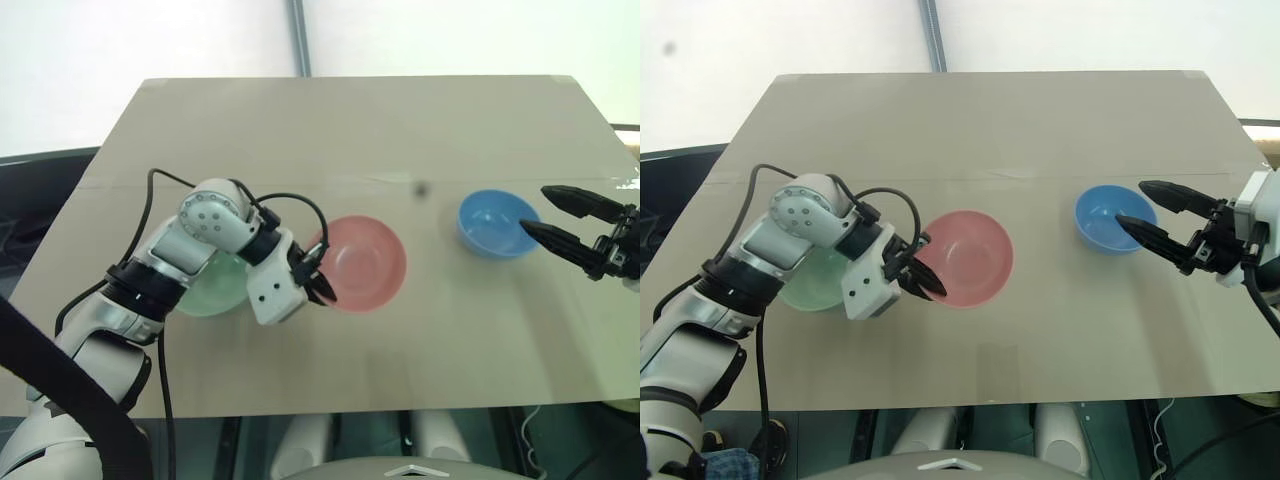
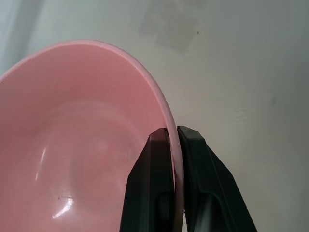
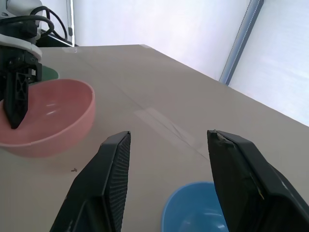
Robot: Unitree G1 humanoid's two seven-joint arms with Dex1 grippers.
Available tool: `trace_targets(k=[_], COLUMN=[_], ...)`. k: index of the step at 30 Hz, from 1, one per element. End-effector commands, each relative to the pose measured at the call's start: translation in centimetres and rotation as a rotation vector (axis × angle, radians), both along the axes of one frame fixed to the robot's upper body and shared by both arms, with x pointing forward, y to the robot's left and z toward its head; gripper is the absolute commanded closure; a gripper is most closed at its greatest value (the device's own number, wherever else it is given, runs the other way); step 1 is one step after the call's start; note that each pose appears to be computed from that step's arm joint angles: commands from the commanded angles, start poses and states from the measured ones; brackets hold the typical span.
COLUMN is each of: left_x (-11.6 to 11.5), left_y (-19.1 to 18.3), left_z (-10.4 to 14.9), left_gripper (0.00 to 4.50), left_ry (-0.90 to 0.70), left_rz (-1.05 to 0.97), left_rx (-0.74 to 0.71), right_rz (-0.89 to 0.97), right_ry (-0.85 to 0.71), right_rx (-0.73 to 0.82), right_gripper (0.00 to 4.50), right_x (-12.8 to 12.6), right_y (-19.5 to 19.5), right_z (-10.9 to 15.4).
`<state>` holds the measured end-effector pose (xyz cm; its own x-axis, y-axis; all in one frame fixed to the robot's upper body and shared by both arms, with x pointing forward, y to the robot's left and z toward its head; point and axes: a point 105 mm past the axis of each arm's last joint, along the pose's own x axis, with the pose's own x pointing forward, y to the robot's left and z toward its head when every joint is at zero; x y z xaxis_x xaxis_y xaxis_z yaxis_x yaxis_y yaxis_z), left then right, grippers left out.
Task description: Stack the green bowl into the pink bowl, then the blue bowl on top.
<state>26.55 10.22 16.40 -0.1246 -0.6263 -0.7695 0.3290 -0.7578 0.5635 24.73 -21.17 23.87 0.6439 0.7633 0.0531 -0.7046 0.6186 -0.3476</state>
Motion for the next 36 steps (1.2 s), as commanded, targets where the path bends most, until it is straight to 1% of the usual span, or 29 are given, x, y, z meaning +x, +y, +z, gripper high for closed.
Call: trace_targets(k=[1, 3, 4, 5, 6, 7, 12, 16, 18, 19, 22, 25, 28, 32, 36], left_x=[0.2, 0.3, 0.2, 0.2, 0.2, 0.2, 0.6, 1.0, 1.5, 1.8, 2.6, 3.0, 3.4, 4.1, 3.2], left_y=[0.2, -0.1, 0.0, 0.1, 0.1, 0.2, 0.7, 0.9, 0.9, 0.9, 1.0, 2.0, 5.3, 8.6, 11.7], left_z=[0.6, 0.6, 0.5, 0.4, 0.4, 0.4, 0.6, 2.1, 3.5, 4.7, 8.4, 10.0, 9.0, 6.5, 4.5], left_gripper=[2.90, 1.95, 1.26, 0.95, 0.48, 0.14, 0.14, 0.14, 0.14, 0.14, 0.14, 0.14, 0.14, 0.14, 0.14], left_ry=[-0.015, -0.047, -0.037, -0.032, -0.028, -0.028, -0.031, 0.029, 0.079, 0.112, 0.285, 0.414, 0.494, 0.424, 0.426], left_rz=[-0.001, -0.024, -0.026, -0.026, -0.023, -0.019, 0.008, 0.088, 0.152, 0.198, 0.352, 0.473, 0.680, 0.896, 1.041], left_rx=[-0.009, -0.041, -0.031, -0.030, -0.034, -0.031, -0.011, -0.059, -0.107, -0.151, -0.329, -0.411, -0.422, -0.370, -0.282], right_rz=[0.007, 0.008, 0.007, 0.006, 0.005, 0.004, 0.006, 0.009, 0.011, 0.013, 0.020, 0.038, 0.119, 0.245, 0.301], right_ry=[-0.055, -0.055, -0.054, -0.054, -0.053, -0.053, -0.050, -0.050, -0.050, -0.049, -0.045, -0.036, 0.003, 0.063, 0.081], right_rx=[-0.003, -0.002, -0.002, -0.001, 0.000, 0.001, 0.002, 0.001, 0.001, 0.001, 0.004, 0.012, -0.001, -0.060, -0.075], right_gripper=[1.71, 1.71, 1.71, 1.71, 1.71, 1.71, 1.71, 1.71, 1.71, 1.71, 1.71, 1.71, 1.71, 1.71, 1.71], right_x=[-0.5, -0.5, -0.4, -0.4, -0.3, -0.3, -0.4, -0.3, -0.3, -0.3, -0.4, -0.6, -1.6, -2.9, -3.0], right_y=[0.4, 0.4, 0.4, 0.4, 0.3, 0.3, 0.4, 0.4, 0.4, 0.4, 0.5, 0.6, 1.4, 2.6, 3.2], right_z=[1.1, 1.1, 1.0, 1.0, 1.0, 1.0, 1.0, 1.1, 1.1, 1.1, 1.1, 1.1, 0.8, 0.2, 0.0])
